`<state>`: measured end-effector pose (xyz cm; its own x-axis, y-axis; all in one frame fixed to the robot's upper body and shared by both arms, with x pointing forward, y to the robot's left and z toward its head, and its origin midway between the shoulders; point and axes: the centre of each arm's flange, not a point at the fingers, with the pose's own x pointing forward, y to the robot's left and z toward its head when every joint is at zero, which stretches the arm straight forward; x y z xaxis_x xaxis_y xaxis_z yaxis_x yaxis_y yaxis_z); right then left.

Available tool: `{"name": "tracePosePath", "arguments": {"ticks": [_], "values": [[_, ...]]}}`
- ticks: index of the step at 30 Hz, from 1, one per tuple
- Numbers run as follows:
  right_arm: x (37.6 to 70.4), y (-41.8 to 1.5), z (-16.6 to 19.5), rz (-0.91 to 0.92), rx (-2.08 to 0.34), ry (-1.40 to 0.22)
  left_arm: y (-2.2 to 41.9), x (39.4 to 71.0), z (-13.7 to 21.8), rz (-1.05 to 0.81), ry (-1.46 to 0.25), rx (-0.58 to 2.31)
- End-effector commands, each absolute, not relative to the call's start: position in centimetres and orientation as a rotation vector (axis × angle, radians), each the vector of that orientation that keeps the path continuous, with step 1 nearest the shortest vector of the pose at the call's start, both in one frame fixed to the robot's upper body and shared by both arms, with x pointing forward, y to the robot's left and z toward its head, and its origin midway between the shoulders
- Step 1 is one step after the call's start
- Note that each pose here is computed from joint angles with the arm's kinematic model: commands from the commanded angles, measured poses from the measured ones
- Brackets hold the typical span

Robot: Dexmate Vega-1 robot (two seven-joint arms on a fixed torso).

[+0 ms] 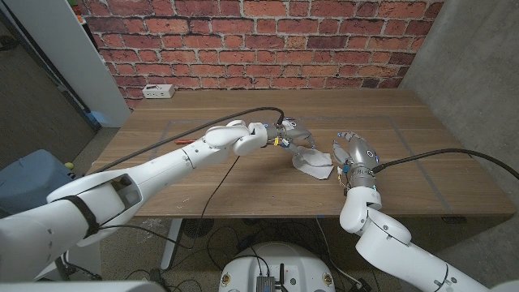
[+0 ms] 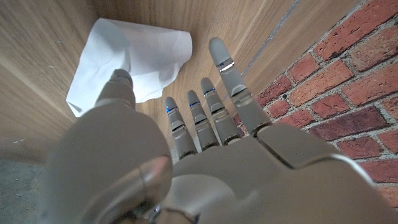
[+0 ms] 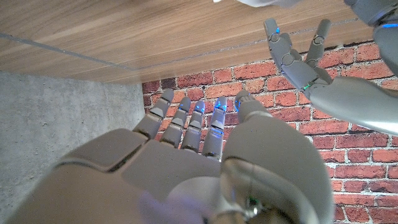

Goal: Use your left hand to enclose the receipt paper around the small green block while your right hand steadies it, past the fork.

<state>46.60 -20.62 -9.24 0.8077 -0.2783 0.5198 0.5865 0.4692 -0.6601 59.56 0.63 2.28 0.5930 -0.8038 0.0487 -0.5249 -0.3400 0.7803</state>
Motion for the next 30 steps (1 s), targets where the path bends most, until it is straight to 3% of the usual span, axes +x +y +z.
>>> {"name": "tracePosePath", "arguments": {"ticks": [1,16,30], "values": [[46.7,-20.7,-9.1,-0.553,-0.943,-0.384,0.1,59.2,2.5,-0.561,-0.977,2.083],[47.0,-20.8,-9.1,-0.545,-0.941,-0.368,1.0,59.1,5.1,-0.473,-1.054,1.962],[46.6,-20.8,-9.4,-0.549,-0.929,-0.363,-0.1,60.3,3.4,-0.498,-1.012,2.114]]}}
